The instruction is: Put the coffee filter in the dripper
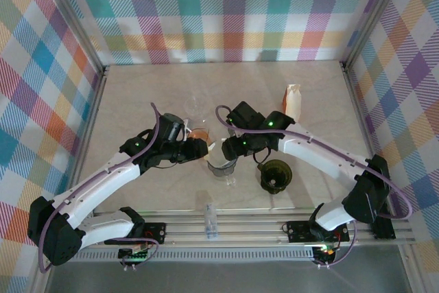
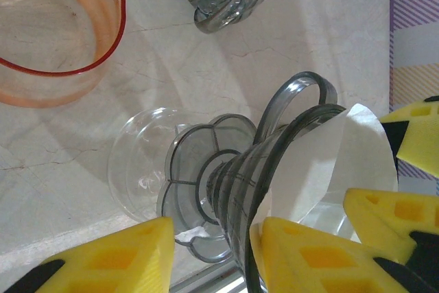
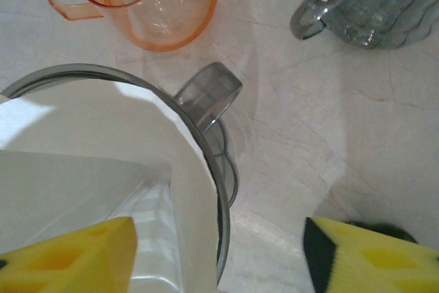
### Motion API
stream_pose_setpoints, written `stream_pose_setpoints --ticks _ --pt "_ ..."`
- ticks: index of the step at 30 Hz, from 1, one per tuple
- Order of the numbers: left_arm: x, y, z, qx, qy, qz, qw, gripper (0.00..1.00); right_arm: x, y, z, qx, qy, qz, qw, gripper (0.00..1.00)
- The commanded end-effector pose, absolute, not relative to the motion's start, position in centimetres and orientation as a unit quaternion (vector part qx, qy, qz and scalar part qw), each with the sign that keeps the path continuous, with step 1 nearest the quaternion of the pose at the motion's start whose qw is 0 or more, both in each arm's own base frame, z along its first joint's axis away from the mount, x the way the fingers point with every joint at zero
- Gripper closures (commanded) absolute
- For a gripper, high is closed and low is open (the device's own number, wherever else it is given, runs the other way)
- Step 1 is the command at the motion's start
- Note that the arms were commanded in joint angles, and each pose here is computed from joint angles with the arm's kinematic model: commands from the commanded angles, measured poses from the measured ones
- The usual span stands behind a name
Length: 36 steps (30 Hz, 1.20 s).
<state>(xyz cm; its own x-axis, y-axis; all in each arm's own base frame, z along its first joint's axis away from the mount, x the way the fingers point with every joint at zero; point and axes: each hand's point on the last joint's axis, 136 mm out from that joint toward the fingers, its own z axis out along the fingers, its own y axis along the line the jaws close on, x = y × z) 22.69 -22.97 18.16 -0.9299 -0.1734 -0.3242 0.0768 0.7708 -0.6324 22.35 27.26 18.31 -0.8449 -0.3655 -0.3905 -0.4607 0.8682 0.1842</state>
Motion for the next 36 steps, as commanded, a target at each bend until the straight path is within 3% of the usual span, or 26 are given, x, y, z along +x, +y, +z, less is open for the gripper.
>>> stream_pose_setpoints --ticks 1,14,16,22,27,32,36 --pt "22.3 -23.2 18.2 -0.023 0.921 -0.345 0.182 0.61 22.2 27.4 19.8 -0.217 0.944 0.16 0.189 0.3" --pt "22.5 -23.0 18.3 -0.031 0.921 -0.341 0.187 0.61 19.9 26.5 17.9 -0.221 0.947 0.168 0.161 0.31" --pt "22.7 -23.0 19.1 -0.032 0.915 -0.35 0.199 0.55 20.1 26.6 18.0 -0.22 0.947 0.17 0.164 0.31" --pt "22.4 -23.1 22.0 -0.014 0.9 -0.373 0.227 0.24 20.3 27.1 18.1 -0.221 0.946 0.171 0.164 0.31" --pt "21.4 -24.4 21.8 0.02 0.901 -0.386 0.197 0.17 20.4 27.2 17.8 -0.218 0.947 0.171 0.162 0.31" --pt "21.2 -24.4 19.6 0.026 0.918 -0.355 0.174 0.18 20.4 27.2 17.7 -0.214 0.949 0.171 0.159 0.31" --pt "21.5 -23.6 18.6 0.012 0.929 -0.326 0.175 0.35 20.4 27.0 17.5 -0.211 0.95 0.165 0.158 0.31"
